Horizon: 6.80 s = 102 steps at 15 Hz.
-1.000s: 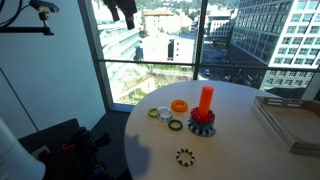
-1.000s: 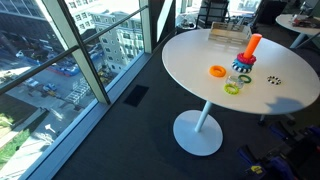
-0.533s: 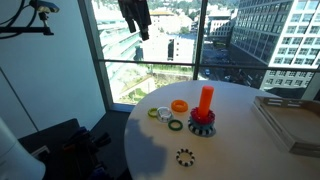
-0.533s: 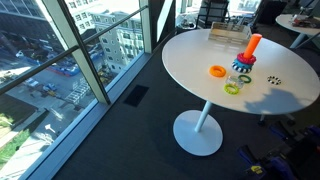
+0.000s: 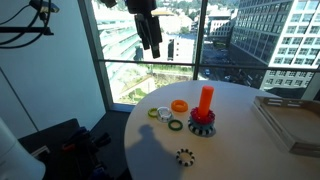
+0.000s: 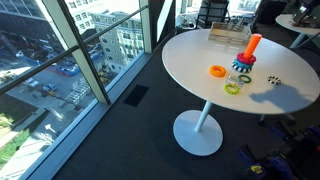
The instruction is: Pick up the red ring from the ring holder and put it on the table
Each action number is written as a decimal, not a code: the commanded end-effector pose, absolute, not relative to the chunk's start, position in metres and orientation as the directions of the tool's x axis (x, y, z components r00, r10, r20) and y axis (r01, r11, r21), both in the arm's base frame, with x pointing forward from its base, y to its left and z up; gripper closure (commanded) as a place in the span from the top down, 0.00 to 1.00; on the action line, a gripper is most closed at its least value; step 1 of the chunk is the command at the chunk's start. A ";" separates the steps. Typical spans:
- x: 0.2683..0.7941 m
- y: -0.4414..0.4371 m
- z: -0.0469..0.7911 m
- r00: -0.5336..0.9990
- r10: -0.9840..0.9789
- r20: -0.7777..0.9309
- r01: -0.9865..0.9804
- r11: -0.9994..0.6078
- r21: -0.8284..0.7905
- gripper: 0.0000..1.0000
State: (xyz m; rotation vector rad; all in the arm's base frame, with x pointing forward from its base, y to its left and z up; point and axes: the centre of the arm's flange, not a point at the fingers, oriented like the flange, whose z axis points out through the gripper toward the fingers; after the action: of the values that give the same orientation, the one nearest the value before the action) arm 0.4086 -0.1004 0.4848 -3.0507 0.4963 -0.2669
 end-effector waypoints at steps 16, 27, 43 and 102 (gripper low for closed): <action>0.466 -0.158 0.409 0.873 -0.478 0.097 -0.483 -0.875 0.031 1.00; 0.461 -0.154 0.400 0.874 -0.477 0.095 -0.481 -0.876 0.027 1.00; 0.523 -0.185 0.325 0.787 -0.598 0.150 -0.607 -0.795 0.016 1.00; 0.555 -0.176 0.248 0.748 -0.658 0.089 -0.662 -0.749 0.020 1.00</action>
State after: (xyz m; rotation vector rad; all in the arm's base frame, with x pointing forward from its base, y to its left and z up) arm 0.5582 -0.1793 0.2459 -2.9845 1.1291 -0.1243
